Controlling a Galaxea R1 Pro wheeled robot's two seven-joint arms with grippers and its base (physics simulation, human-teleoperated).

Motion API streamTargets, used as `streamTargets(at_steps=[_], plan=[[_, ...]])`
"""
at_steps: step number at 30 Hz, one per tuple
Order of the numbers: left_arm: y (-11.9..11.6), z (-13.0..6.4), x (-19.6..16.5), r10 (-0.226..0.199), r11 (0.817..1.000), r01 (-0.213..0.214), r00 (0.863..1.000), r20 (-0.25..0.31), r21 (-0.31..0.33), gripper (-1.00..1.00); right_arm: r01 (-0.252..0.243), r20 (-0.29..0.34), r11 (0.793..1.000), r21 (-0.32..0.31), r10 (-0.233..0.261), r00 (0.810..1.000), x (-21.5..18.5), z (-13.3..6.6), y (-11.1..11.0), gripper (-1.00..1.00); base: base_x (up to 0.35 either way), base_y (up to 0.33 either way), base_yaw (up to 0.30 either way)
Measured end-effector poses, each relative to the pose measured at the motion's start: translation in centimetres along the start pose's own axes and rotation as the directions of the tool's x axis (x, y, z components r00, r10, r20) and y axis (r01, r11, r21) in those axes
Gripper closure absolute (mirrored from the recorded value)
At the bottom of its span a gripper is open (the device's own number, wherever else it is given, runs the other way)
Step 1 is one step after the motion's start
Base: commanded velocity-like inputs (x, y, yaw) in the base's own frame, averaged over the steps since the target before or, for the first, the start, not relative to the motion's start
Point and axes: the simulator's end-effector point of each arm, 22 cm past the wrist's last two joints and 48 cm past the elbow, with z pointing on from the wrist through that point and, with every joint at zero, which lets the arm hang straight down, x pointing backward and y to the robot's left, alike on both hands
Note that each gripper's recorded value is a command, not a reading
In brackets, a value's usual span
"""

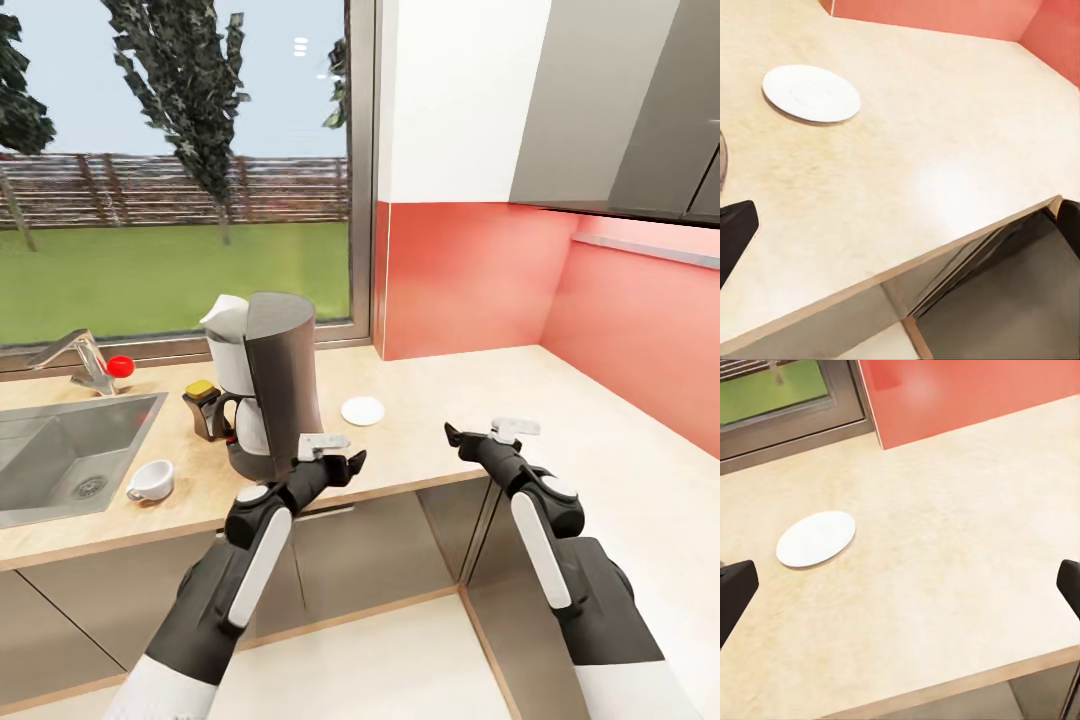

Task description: Set up a coffee station on the kitchen countertop: keep the coffee maker on the countertop, move the bottle of coffee from the kitchen shelf to the counter next to the coffee maker, place a paper coffee filter on top of the coffee maker, put the saucer next to the coffee maker with the coffee cup on the saucer, and place the electric kettle next to the coffee maker.

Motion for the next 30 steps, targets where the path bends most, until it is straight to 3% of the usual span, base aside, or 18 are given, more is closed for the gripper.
streamTargets(at_steps=[7, 15, 23, 30], plan=[[1.3, 0.3, 0.5, 0.001, 0.999, -0.002, 1.0, -0.021, -0.046, -1.0, 0.001, -0.01, 1.0, -0.004, -0.001, 1.0, 0.3, 0.1, 0.2, -1.0, 0.0, 0.0, -0.01], [1.4, 0.3, 0.5, 0.005, 0.999, -0.006, 1.0, -0.017, -0.05, -1.0, 0.001, -0.012, 1.0, -0.004, -0.001, 1.0, 0.4, 0.0, 0.2, -1.0, 0.0, -0.092, -0.157], [1.5, 0.3, 0.5, 0.005, 0.999, -0.006, 1.0, -0.017, -0.053, -1.0, 0.001, -0.013, 1.0, -0.004, -0.001, 1.0, 0.4, 0.0, 0.2, -1.0, 0.0, -0.205, -0.016], [1.6, 0.3, 0.5, 0.004, 0.999, -0.005, 1.0, -0.017, -0.053, -1.0, 0.001, -0.014, 1.0, -0.004, -0.001, 1.0, 0.4, 0.1, 0.2, -1.0, 0.0, -0.013, 0.049]])
